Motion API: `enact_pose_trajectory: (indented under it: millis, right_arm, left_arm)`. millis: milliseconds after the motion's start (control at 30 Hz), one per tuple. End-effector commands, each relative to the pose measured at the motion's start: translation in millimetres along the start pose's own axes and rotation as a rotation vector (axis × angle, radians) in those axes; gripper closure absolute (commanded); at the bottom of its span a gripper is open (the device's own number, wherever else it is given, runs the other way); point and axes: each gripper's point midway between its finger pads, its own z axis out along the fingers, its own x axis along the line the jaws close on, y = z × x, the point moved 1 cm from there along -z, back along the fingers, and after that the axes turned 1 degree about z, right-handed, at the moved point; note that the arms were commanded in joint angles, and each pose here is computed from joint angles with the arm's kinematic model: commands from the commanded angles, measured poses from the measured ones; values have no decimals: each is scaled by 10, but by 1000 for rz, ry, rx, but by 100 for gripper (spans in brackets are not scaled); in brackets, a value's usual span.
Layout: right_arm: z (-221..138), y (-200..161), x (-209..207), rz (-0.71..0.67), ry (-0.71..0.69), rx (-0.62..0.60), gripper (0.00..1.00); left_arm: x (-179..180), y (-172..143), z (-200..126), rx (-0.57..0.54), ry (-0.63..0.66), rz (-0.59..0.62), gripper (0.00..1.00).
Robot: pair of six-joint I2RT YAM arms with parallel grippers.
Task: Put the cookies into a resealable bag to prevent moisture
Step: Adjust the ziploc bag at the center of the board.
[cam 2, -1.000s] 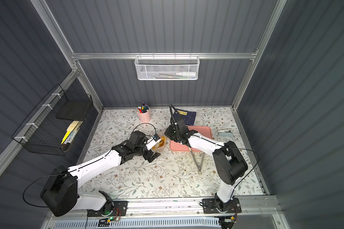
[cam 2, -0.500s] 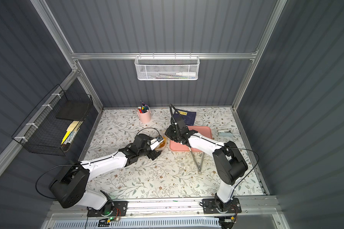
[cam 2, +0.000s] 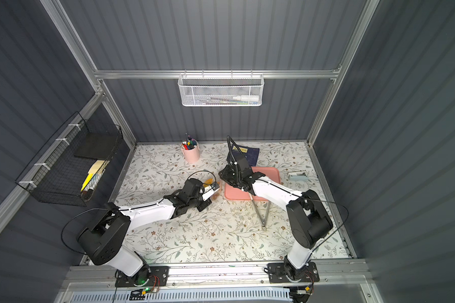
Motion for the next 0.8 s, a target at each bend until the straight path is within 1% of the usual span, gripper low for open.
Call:
enact_pose_trajectory:
  millis: [0, 33, 67, 133, 200, 233, 267, 300, 333, 433, 533, 633, 767]
  right_arm:
    - [-368, 186, -22, -199, -22, -79, 51]
    - [-487, 266, -49, -267, -27, -112, 44]
    - [-572, 320, -59, -321, -26, -134, 39]
    - [-772, 477, -125, -473, -32, -181, 28]
    - [-907, 584, -201, -634, -15, -193, 21]
    - [-956, 583, -226, -751, 2, -179, 19]
    - [-992, 546, -229, -854, 19, -165, 17]
    - [-1014, 420, -203, -992, 68, -128, 13]
    - [-1026, 320, -225, -1127, 84, -106, 10]
    - [-1058, 130, -214, -1355, 160, -82, 7]
    - [-1026, -39, -145, -1484, 273, -26, 2]
    - [-925, -80, -56, -1553, 336, -7, 2]
    - [-772, -127, 45, -1609, 445, 8, 1]
  left_arm:
    - [226, 201, -186, -67, 60, 15, 100]
    - [250, 224, -224, -73, 48, 24, 100]
    - [262, 247, -262, -76, 31, 37, 100]
    - [231, 280, -330, -52, -58, 79, 100]
    - [237, 316, -393, -21, -129, 121, 100]
    - [247, 364, -439, -21, -170, 162, 100]
    - [227, 330, -466, -1, -207, 185, 100]
    - [252, 377, -519, -9, -232, 219, 100]
    - [261, 385, -567, -7, -261, 246, 100]
    - [330, 407, -667, 1, -312, 304, 100]
    - [358, 399, -723, 36, -357, 352, 100]
    - [336, 348, -736, 71, -391, 381, 100]
    - [347, 300, -723, 79, -369, 391, 100]
